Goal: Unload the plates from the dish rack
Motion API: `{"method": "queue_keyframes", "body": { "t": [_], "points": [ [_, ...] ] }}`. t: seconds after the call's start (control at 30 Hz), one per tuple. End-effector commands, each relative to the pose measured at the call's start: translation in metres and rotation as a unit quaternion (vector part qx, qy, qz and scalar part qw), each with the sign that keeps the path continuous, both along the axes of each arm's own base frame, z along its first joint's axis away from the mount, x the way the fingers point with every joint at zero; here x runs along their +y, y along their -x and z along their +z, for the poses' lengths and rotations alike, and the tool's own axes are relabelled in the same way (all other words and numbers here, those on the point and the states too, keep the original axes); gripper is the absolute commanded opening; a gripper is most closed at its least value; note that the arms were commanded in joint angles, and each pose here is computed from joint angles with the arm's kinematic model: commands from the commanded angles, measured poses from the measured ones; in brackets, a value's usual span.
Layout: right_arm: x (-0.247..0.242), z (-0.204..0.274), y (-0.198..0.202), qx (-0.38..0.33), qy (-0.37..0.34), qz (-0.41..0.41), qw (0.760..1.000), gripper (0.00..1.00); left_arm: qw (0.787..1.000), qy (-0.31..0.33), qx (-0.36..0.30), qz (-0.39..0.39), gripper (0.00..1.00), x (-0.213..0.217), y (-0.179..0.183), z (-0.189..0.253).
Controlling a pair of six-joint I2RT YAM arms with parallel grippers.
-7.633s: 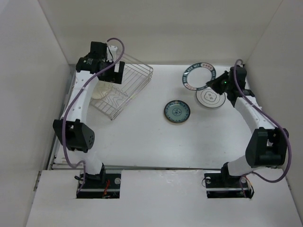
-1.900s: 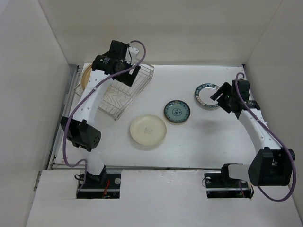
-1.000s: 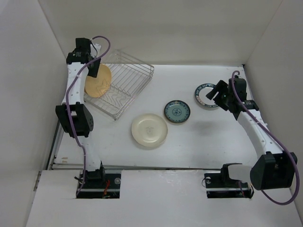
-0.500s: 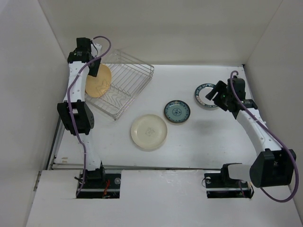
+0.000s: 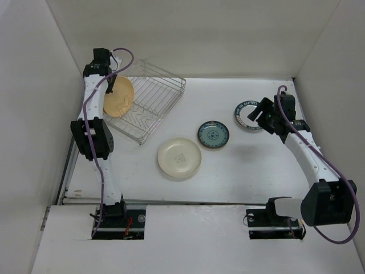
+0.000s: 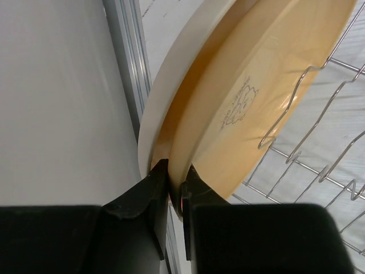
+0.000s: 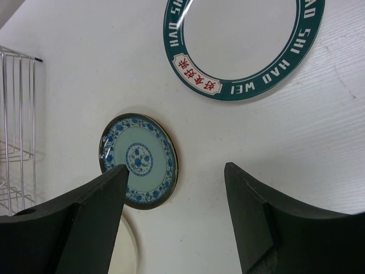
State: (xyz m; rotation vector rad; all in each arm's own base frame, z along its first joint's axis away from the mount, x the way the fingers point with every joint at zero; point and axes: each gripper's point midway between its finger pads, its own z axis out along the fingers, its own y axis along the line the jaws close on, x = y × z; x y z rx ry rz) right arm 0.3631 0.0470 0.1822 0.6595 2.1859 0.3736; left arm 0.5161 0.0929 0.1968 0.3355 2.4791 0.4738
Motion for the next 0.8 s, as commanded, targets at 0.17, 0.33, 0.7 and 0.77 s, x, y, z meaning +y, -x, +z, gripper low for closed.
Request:
{"method": "queue_keyframes", "body": {
  "t": [0.17, 0.33, 0.7, 0.77],
  "points": [
    [0.001, 0.021, -0.004, -0.029, 0.008, 0.003, 1.0, 0.74, 0.994, 0.003, -0.113, 0.014, 0.0, -0.006, 0.009, 0.088],
    [0.007, 0.026, 0.001, -0.033, -0.001, 0.022, 0.999, 0.74, 0.989, -0.008, -0.142, -0.023, 0.0, -0.025, 0.017, 0.122],
    [0.082, 0.077, 0.005, -0.13, -0.027, 0.196, 0.972, 0.75, 0.975, 0.1, -0.185, -0.071, 0.0, -0.071, 0.049, 0.166],
    [0.097, 0.083, 0.008, -0.143, -0.035, 0.221, 0.964, 0.75, 0.967, 0.175, -0.147, -0.111, 0.0, -0.102, 0.065, 0.155]
  ]
}}
